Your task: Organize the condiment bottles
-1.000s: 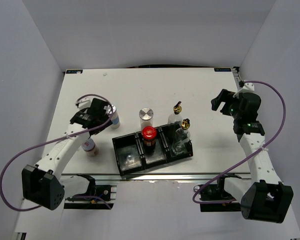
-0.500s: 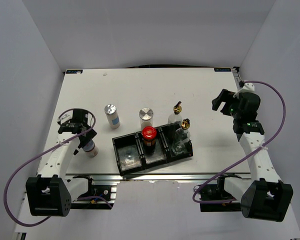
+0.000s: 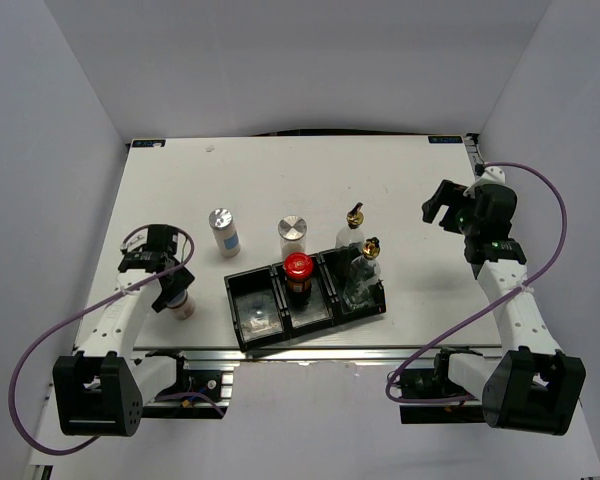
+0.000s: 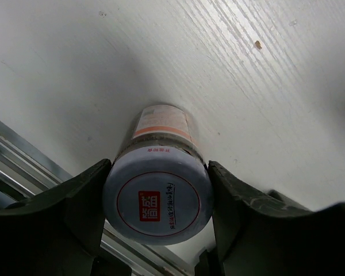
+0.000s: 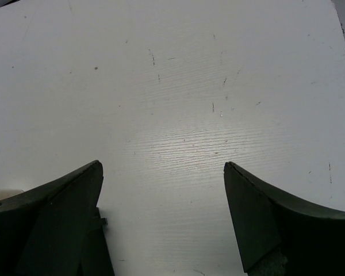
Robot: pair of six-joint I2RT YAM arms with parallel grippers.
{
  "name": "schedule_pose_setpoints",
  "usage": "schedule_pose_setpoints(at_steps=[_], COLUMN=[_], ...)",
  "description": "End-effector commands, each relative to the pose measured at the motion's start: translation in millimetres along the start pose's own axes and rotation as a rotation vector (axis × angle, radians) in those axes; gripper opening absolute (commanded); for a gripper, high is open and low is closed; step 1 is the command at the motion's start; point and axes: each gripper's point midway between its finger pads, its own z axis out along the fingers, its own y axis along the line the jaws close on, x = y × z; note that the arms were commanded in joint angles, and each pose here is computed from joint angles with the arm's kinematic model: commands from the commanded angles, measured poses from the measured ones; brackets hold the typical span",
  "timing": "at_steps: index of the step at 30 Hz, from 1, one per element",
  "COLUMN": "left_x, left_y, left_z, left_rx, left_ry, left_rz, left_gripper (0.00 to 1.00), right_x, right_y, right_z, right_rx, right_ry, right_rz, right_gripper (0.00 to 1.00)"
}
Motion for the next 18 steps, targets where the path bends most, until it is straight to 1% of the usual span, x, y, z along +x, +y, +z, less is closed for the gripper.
schedule_pose_setpoints(at_steps=[1,4,5,6,8,9,11,12,13,14,15,17,18], left_x=[-21.8,-42.6,-47.5,-53.9,-58.4,-48.7,-49.5,-34.4,-34.5,-27.5,-8.6,3.9,22.6], left_y=[-18.5,-38.5,-46.7,-65.8,-89.7,-108.4,-133.5,-148.4,-160.4,-170.2,-181.7,-198.4,-205.2], left_z=[-23.2,-48.6,-57.5,-77.4,-101.4,-118.3,-145.2,-160.4,-177.6,-181.5,-194.1,-212.2,-225.3], left_rx=[0.103,0.178,0.206,0.267,0.338,0.399,0.466,0.520,0.562,0.573,0.619,0.649,0.688], left_ry=[-0.048,-0.118,-0.141,-0.190,-0.248,-0.262,-0.298,-0.302,-0.335,-0.345,-0.344,-0.365,-0.362], left_rz=[-0.008,0.001,0.009,0.045,0.085,0.153,0.217,0.289,0.311,0.357,0.426,0.517,0.582], left_gripper=[0.20,0.12,0.10,0.09,0.09,0.09,0.02,0.00,0.00,0.00,0.00,0.00,0.00], right_x=[-22.1,-24.0,-21.2,-20.7,-19.8,-19.0,-18.5,-20.0,-20.7,-21.0,-22.5,-22.9,-23.0], right_y=[6.0,-1.5,-8.8,-15.5,-25.4,-24.6,-24.9,-24.2,-23.7,-24.3,-23.7,-23.9,-24.2], right_z=[-4.0,-5.2,-5.7,-5.9,-6.2,-6.1,-6.8,-7.2,-7.7,-8.6,-9.3,-10.2,-11.1], right_rx=[-0.020,0.026,0.060,0.093,0.120,0.107,0.096,0.087,0.083,0.083,0.079,0.077,0.079], right_ry=[-0.057,-0.061,-0.045,-0.043,-0.038,-0.032,-0.031,-0.035,-0.039,-0.042,-0.047,-0.046,-0.046], right_rz=[-0.004,0.017,0.045,0.058,0.094,0.099,0.103,0.101,0.099,0.100,0.097,0.093,0.094], right_gripper=[0.89,0.89,0.89,0.90,0.89,0.89,0.89,0.89,0.89,0.89,0.89,0.89,0.89])
